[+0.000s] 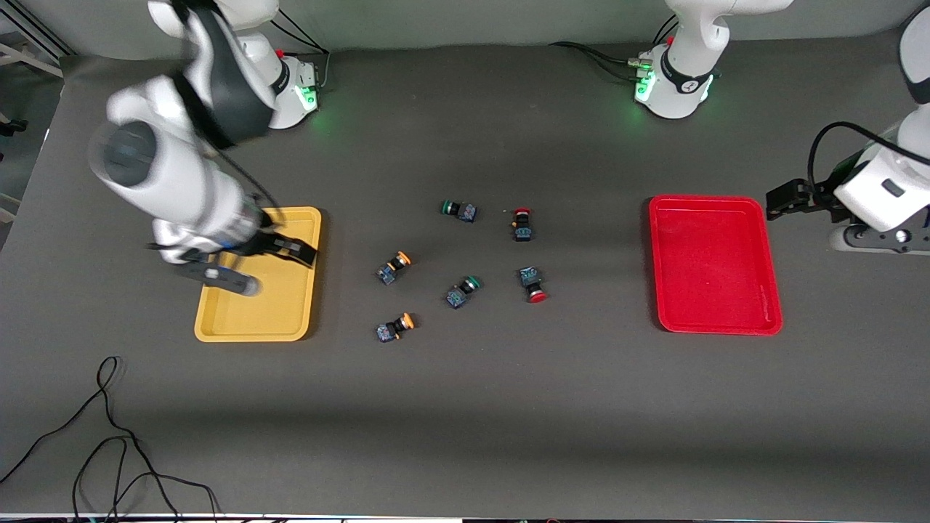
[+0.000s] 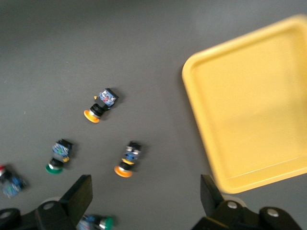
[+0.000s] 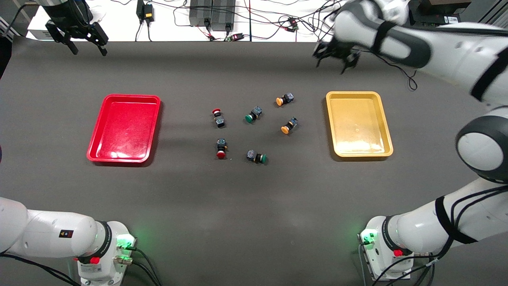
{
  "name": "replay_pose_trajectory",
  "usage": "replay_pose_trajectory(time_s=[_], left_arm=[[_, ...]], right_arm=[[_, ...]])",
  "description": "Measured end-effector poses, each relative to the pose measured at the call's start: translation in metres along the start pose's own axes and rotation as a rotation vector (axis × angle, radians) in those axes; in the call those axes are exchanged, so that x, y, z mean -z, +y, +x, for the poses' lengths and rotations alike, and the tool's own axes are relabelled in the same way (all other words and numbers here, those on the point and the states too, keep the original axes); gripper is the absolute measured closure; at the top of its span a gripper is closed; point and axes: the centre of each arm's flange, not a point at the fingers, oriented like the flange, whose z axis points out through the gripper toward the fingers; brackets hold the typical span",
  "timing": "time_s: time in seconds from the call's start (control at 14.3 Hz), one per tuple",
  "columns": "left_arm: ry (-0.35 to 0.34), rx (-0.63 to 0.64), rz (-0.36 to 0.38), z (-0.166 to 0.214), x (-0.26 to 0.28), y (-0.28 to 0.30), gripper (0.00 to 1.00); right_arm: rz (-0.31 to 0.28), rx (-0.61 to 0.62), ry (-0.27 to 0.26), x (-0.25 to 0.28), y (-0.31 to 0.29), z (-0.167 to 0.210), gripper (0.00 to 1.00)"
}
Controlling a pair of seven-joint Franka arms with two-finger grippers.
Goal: Place red and yellow buttons in trays
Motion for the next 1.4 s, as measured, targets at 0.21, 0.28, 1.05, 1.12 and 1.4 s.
replay_pose_trajectory(time_s=[0.21,0.28,1.05,1.12,1.4], left_arm=[[-0.002,0.036,-0.004,0.002,-0.023,0.049,0.00],[0.009,0.063,-0.004,0.002,-0.032,0.076,0.00],[0.078,0.216,-0.016,-0.080,-0.131,0.362,0.00],[0.083,0.207,-0.020,-0.083,-0.147,0.368,0.00],[0.098,0.198,-0.026,-0.099,-0.228,0.366,0.00]], right_arm=[[0.011,-0.125,-0.008,-0.086,-0.022,-0.037,0.00],[0.015,-0.162,-0.013,-0.111,-0.025,-0.049,0.00],[0.000,-0.296,0.012,-0.270,-0.030,-0.084,0.30],[0.004,-0.297,0.014,-0.268,-0.031,-0.083,0.42],[0.004,-0.315,0.032,-0.244,-0.030,-0.067,0.67]])
